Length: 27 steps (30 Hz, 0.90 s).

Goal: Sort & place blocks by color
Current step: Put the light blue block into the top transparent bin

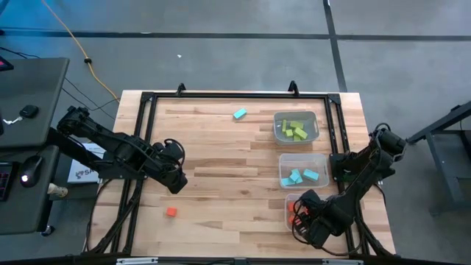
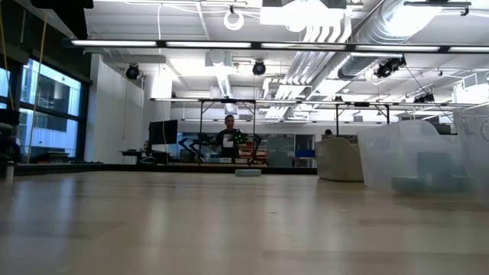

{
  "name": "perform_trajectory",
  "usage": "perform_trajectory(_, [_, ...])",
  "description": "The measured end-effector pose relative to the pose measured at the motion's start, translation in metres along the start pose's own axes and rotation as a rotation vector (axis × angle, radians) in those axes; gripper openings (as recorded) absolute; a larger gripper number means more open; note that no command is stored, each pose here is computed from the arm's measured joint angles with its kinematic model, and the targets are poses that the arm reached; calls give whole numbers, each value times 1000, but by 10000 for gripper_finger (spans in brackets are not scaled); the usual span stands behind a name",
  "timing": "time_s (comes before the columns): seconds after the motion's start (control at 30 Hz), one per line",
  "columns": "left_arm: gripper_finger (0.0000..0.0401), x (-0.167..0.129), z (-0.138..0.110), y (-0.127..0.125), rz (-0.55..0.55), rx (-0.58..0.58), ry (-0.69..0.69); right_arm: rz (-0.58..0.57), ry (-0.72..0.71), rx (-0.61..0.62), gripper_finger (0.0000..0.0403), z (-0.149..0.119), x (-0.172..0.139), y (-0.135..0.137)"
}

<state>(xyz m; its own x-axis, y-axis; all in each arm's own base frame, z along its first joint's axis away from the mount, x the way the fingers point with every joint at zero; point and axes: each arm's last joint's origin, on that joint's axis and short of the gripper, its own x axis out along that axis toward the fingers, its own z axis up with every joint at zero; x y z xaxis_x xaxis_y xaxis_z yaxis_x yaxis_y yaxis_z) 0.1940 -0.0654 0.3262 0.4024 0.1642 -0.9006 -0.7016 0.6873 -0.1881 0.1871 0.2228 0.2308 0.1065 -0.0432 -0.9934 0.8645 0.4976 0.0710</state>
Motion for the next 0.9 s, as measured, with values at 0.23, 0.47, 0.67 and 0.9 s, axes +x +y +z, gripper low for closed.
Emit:
perform_trajectory(0.23, [198, 0, -1, 2, 22, -18, 12, 32, -95, 14, 204, 7, -18, 5])
perform_trajectory(0.47, [198, 0, -3, 8, 75, -47, 29, 52, -176, 6, 204, 18, -30, 10])
perform_trajectory(0.67, [198, 6, 3, 13, 112, -52, 31, 24, -189, -34, 204, 32, -34, 13])
perform_trajectory(0.9, [198, 13, 15, 22, 145, -76, 25, -4, -195, -49, 204, 48, -33, 15])
